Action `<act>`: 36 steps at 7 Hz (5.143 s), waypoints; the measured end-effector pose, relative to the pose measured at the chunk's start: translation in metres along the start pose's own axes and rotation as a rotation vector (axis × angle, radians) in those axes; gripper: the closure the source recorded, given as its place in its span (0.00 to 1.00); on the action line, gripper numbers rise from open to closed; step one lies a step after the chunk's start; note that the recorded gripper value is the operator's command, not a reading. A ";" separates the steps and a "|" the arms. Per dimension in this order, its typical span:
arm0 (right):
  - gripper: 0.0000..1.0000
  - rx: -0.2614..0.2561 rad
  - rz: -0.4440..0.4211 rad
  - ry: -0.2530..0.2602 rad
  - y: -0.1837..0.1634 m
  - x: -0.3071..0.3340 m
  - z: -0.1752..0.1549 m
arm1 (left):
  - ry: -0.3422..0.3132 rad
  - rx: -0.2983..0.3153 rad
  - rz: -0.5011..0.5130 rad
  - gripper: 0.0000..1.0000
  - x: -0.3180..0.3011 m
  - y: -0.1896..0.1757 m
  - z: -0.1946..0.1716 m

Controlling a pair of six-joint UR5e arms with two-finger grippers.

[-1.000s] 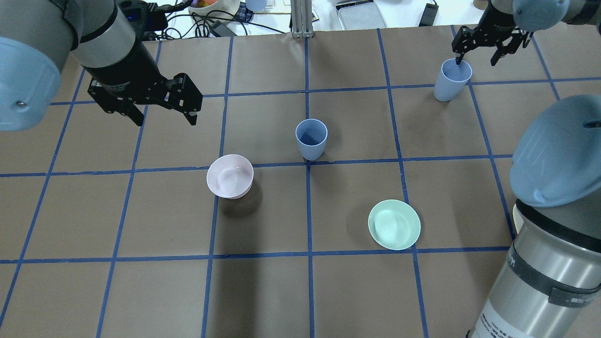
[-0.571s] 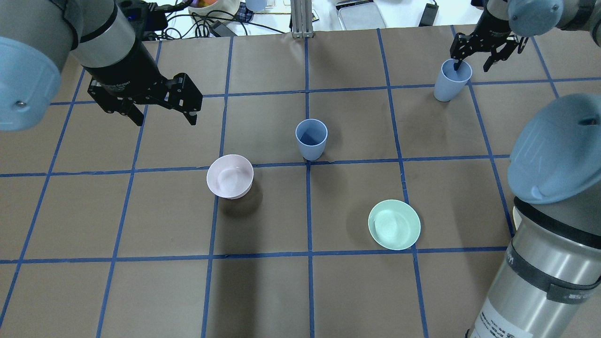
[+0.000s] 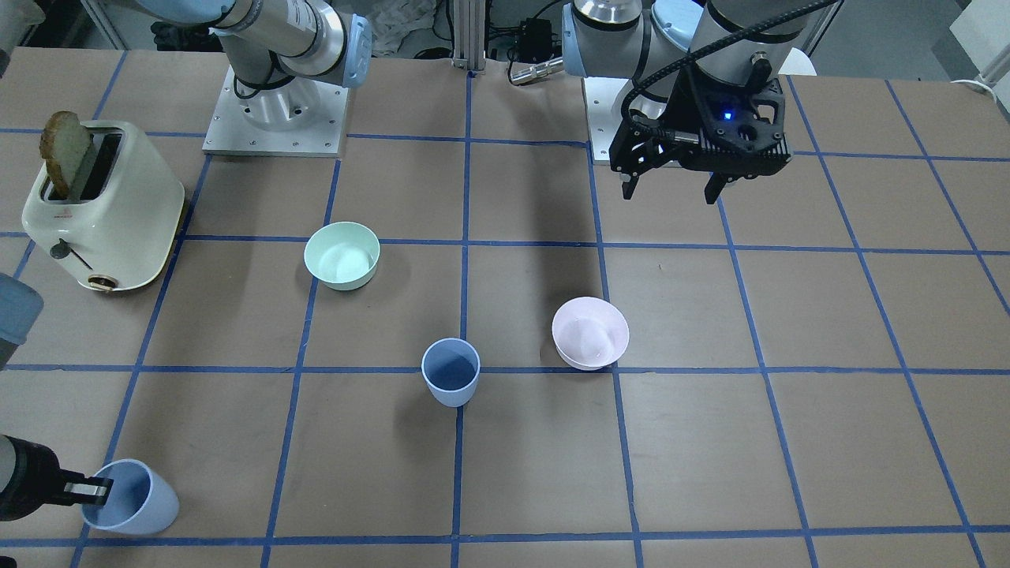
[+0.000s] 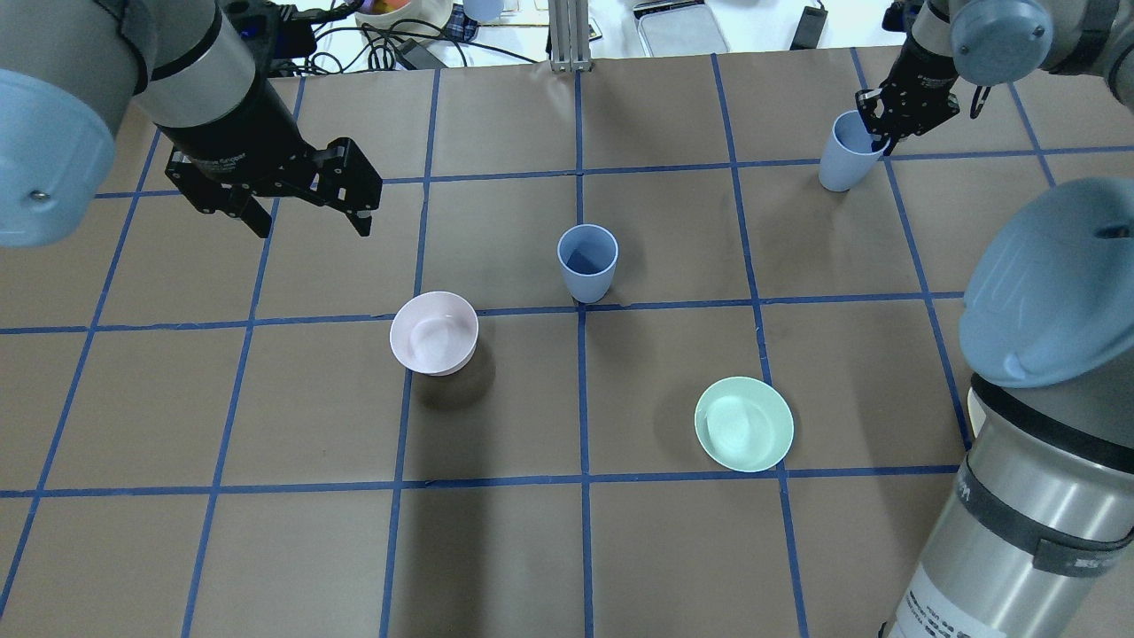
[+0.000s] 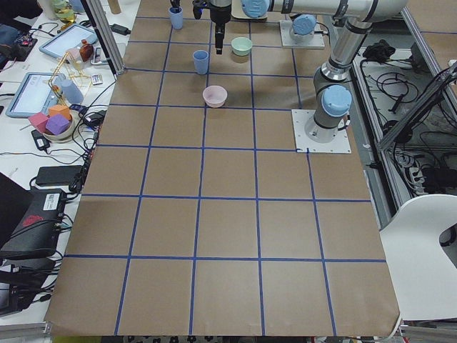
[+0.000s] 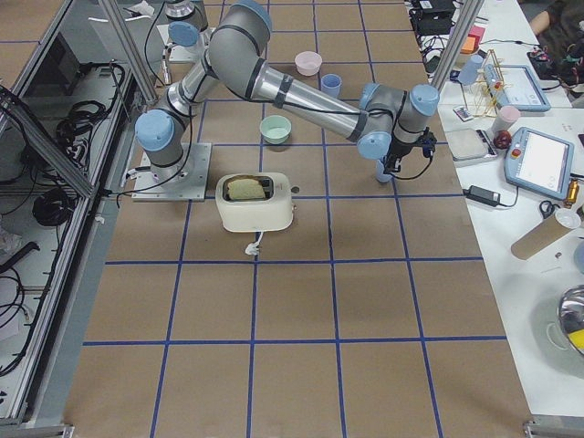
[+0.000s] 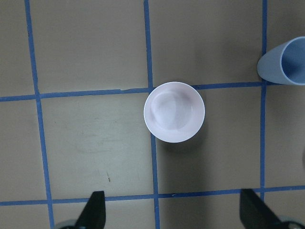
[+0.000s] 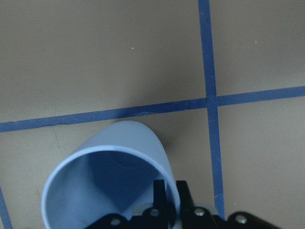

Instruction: Stack blue cups with both arms

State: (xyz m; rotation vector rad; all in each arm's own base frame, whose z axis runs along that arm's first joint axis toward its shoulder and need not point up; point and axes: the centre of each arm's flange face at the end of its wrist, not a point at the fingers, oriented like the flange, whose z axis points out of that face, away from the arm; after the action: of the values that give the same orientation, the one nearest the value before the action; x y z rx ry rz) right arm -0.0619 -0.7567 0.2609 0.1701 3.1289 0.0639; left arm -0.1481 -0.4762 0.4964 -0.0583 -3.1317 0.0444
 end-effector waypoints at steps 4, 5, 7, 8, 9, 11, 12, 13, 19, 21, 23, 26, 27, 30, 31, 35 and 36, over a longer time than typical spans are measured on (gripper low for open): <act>1.00 0.049 -0.036 0.008 0.046 -0.074 -0.085 | -0.001 0.001 0.000 0.00 0.000 0.000 -0.001; 1.00 0.035 -0.046 0.006 0.073 -0.125 -0.094 | -0.001 0.001 0.000 0.00 0.000 0.000 -0.001; 1.00 0.025 -0.046 0.006 0.130 -0.222 -0.100 | -0.001 0.001 0.000 0.00 0.000 0.000 -0.001; 1.00 0.034 -0.032 0.004 0.155 -0.263 -0.109 | -0.001 0.002 0.000 0.00 0.000 0.000 -0.001; 1.00 0.042 -0.028 0.003 0.177 -0.299 -0.113 | -0.001 0.002 0.000 0.00 0.000 0.000 -0.001; 1.00 0.036 -0.042 -0.030 0.205 -0.345 -0.115 | -0.001 0.002 0.000 0.00 0.000 0.000 -0.001; 1.00 0.029 -0.050 -0.040 0.211 -0.355 -0.113 | -0.001 0.002 0.000 0.00 0.000 0.000 -0.001; 1.00 0.024 -0.052 -0.044 0.213 -0.358 -0.110 | -0.002 0.002 0.000 0.00 0.000 0.000 -0.001; 1.00 0.025 -0.051 -0.046 0.214 -0.356 -0.085 | -0.002 0.002 0.000 0.00 0.000 0.000 -0.001; 0.38 0.031 -0.046 -0.053 0.216 -0.355 -0.070 | -0.002 0.003 0.000 0.00 0.000 0.000 -0.001; 0.24 0.041 -0.045 -0.058 0.219 -0.354 -0.059 | -0.002 0.003 0.000 0.00 0.000 0.000 -0.001; 0.24 0.095 -0.027 -0.065 0.200 -0.338 -0.091 | -0.002 0.003 0.000 0.00 0.000 0.000 -0.001; 0.10 0.100 -0.004 -0.059 0.182 -0.313 -0.112 | -0.001 0.001 0.000 0.00 0.000 0.000 -0.001; 0.00 0.109 -0.047 -0.023 0.174 -0.185 -0.209 | 0.001 -0.002 -0.005 0.00 0.000 -0.001 0.001; 0.00 0.094 -0.095 -0.010 0.194 -0.157 -0.236 | 0.002 -0.002 -0.006 0.00 0.000 -0.001 0.001; 0.00 0.080 -0.143 -0.011 0.222 -0.138 -0.256 | 0.001 -0.002 -0.006 0.00 0.000 -0.001 0.001; 0.00 0.079 -0.147 -0.010 0.222 -0.137 -0.255 | 0.001 -0.002 -0.006 0.00 0.000 -0.001 0.001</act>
State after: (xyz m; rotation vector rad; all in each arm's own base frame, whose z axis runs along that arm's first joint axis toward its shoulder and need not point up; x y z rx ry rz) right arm 0.0961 -0.5609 0.5256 -0.0598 3.1247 -0.0612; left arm -0.1481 -0.4768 0.4955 -0.0493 -3.1313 0.0415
